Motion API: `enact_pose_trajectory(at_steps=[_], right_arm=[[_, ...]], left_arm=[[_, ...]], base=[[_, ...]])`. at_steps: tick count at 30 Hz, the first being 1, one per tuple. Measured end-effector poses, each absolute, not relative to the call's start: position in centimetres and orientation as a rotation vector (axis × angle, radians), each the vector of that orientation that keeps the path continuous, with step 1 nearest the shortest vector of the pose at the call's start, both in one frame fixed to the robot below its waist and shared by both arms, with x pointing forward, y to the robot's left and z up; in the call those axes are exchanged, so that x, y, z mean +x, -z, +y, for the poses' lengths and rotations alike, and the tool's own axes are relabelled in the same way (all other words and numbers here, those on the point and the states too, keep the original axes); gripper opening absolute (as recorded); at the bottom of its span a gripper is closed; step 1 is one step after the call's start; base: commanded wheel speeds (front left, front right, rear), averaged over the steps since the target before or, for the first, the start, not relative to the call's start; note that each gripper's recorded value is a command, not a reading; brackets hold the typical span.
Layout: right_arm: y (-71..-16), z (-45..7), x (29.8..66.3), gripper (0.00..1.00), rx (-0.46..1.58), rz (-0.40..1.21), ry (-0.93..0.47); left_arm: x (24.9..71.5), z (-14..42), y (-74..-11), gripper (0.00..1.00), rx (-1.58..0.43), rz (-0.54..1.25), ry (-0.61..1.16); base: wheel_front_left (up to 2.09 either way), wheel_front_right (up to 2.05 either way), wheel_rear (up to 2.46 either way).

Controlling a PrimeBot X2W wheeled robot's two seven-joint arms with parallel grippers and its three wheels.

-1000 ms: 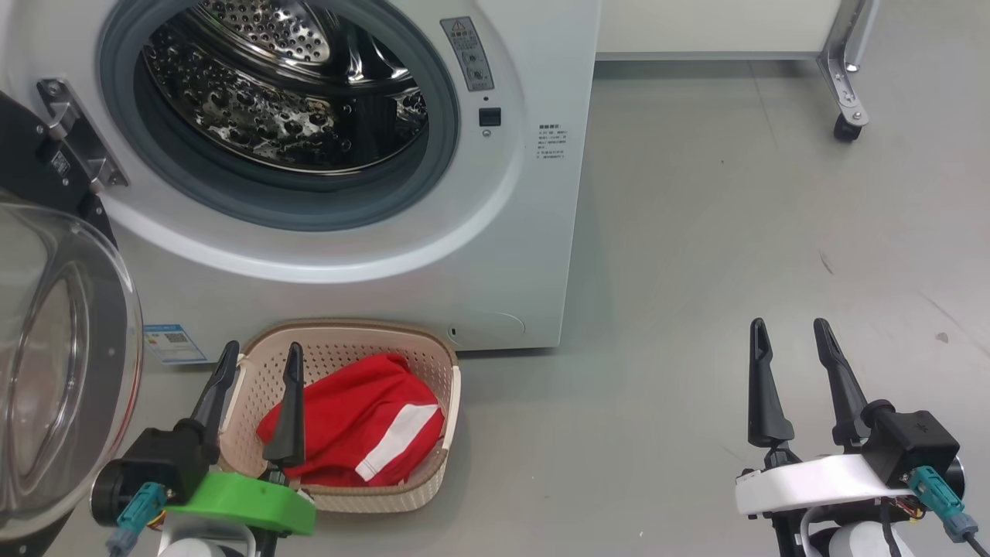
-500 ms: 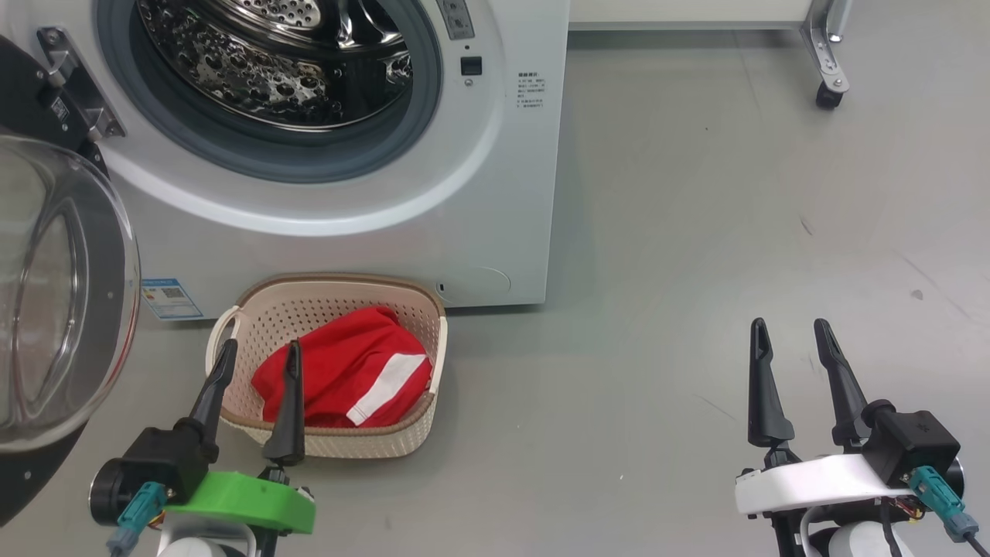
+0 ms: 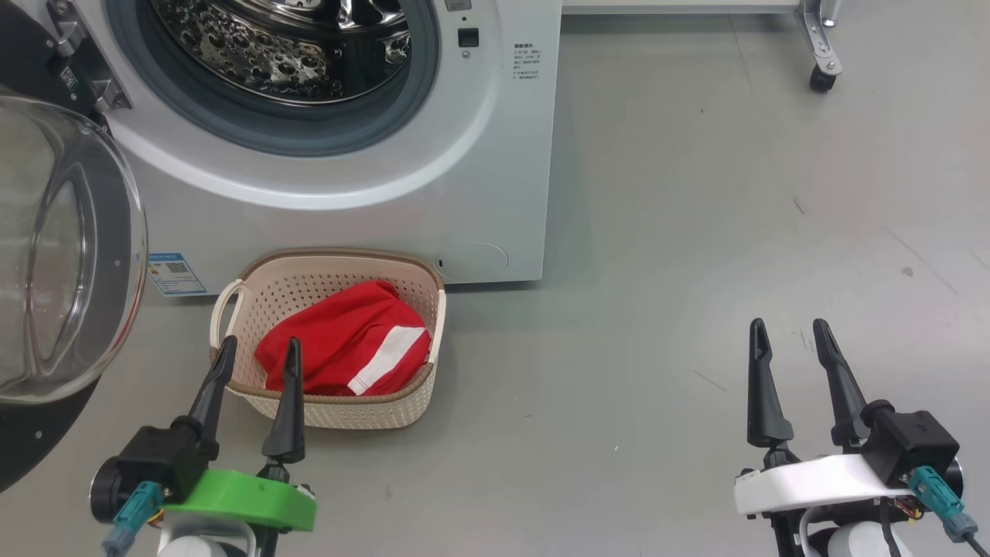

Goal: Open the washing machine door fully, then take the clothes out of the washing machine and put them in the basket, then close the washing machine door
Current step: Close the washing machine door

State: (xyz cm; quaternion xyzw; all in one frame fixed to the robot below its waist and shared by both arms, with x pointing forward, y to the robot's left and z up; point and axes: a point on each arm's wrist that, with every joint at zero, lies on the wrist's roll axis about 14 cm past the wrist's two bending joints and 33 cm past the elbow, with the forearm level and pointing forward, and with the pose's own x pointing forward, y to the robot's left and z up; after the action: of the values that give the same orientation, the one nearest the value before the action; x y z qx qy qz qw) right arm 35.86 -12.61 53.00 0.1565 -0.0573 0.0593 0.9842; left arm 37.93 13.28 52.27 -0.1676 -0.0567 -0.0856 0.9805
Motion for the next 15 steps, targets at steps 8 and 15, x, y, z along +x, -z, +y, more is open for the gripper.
enact_pose_trajectory(at_steps=[8, 15], right_arm=[[-53.05, -12.56, 35.84, 1.00, 0.315, -0.117, -0.121], [-53.10, -12.57, 35.81, 1.00, 0.315, -0.118, -0.121]], left_arm=[[37.89, 13.34, -52.46, 1.00, -0.335, -0.120, 0.172], [37.87, 13.33, -52.56, 1.00, -0.335, -0.123, 0.173]], base=[[-0.27, 0.28, 0.00], [-0.03, 0.03, 0.00]])
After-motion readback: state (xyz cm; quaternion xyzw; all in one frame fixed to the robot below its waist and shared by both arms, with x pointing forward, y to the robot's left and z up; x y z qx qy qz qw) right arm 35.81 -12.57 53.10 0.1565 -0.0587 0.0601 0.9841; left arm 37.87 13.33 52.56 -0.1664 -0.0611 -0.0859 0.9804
